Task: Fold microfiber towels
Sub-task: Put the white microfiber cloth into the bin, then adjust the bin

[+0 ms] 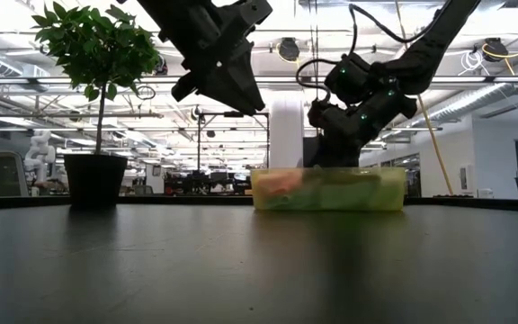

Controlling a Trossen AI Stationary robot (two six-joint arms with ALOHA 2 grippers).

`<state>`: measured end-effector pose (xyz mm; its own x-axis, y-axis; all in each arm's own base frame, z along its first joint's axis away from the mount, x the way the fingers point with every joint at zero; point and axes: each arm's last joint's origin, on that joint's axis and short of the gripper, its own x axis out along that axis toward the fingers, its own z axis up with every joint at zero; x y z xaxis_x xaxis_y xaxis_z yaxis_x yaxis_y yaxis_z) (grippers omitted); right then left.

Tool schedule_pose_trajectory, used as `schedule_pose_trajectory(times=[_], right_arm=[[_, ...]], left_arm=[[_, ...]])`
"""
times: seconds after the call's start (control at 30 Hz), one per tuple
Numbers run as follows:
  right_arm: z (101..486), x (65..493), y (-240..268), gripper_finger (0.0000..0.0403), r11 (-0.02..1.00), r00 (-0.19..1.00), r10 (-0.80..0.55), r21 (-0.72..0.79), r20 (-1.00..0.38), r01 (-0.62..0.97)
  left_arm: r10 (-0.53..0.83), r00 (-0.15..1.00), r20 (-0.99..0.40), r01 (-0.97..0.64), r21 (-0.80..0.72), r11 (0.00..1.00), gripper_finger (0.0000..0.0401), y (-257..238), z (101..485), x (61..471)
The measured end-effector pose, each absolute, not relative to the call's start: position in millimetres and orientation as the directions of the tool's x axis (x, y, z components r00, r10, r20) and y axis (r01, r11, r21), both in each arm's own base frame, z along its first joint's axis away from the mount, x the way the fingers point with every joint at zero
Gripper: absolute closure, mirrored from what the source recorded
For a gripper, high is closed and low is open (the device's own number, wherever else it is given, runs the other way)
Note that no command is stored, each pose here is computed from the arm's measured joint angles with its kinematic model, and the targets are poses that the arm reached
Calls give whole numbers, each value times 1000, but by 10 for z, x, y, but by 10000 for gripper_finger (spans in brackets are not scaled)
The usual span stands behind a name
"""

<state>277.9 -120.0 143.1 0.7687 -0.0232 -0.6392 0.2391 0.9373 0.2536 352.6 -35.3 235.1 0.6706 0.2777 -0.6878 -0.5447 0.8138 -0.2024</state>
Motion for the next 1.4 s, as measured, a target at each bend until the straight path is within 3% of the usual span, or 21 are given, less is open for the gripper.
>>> schedule_pose_trajectory(times=[0.37,0.57,0.67,0.8,0.9,1.0,1.2,1.4], right_arm=[[1435,2836,-873,403,931,738,127,336,-663,141],[1838,2639,-886,403,931,742,-117,187,-660,313],[2002,2399,-853,403,882,646,-257,98,-719,460],[2058,1999,-756,403,770,375,-390,-75,-841,634],[2095,1756,-694,403,686,222,-427,-154,-877,711],[2098,1642,-659,403,657,148,-411,-179,-899,733],[1941,1660,-652,403,667,162,-369,-140,-915,732],[1687,1761,-664,403,686,259,-329,-41,-908,726]], left_arm=[[303,665,-683,-563,-192,804,320,-299,2352,3531],[303,662,-686,-564,-189,804,320,-301,2349,3527],[304,661,-686,-565,-189,803,320,-294,2349,3528],[305,661,-686,-567,-189,802,320,-286,2349,3529],[305,661,-686,-567,-189,802,320,-286,2350,3529],[305,661,-686,-567,-189,802,320,-286,2350,3529],[306,661,-685,-566,-188,802,320,-285,2350,3529],[306,661,-685,-566,-188,803,320,-285,2350,3529]])
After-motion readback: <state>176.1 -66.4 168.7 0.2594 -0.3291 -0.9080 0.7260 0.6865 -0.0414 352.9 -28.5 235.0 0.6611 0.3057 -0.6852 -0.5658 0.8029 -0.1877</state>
